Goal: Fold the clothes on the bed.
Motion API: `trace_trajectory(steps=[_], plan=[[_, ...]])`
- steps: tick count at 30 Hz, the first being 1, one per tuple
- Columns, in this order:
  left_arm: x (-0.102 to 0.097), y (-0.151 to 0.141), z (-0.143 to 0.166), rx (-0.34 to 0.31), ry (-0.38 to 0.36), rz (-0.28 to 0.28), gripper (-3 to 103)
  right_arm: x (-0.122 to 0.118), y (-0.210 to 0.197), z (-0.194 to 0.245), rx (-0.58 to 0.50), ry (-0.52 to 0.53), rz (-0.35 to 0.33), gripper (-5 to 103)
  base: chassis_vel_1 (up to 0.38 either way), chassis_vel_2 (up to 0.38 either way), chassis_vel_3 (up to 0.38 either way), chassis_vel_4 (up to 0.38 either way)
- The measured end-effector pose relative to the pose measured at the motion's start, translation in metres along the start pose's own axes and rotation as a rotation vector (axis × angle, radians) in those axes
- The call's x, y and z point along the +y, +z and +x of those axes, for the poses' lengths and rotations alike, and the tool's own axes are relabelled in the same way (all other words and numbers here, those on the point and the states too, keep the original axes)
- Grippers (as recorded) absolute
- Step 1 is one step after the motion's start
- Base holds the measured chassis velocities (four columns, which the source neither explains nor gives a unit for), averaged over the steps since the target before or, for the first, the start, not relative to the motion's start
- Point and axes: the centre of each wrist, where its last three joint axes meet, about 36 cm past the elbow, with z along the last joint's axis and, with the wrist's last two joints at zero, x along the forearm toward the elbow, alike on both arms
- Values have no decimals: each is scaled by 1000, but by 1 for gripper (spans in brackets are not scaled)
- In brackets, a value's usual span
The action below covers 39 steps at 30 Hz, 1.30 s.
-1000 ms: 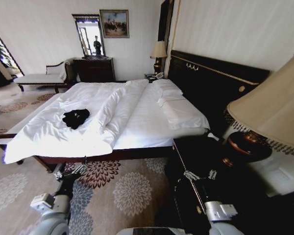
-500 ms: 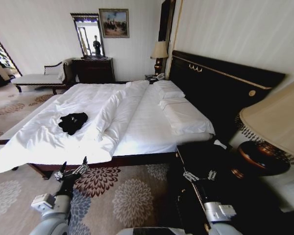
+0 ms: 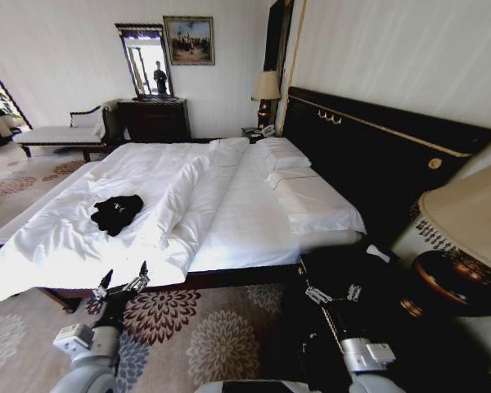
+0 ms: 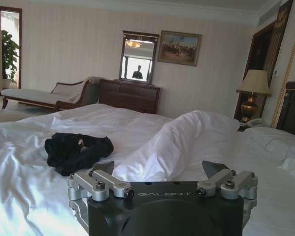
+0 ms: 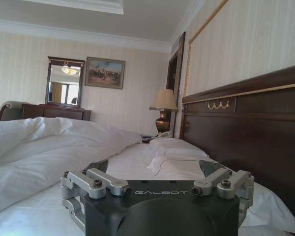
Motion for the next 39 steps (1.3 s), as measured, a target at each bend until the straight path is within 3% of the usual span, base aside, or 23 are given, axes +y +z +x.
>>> trace_trajectory(steps=[39], plan=[[1,-1,3,-1,-2,1,100,5,4,1,8,3,1,100,-99,146,103,-144]])
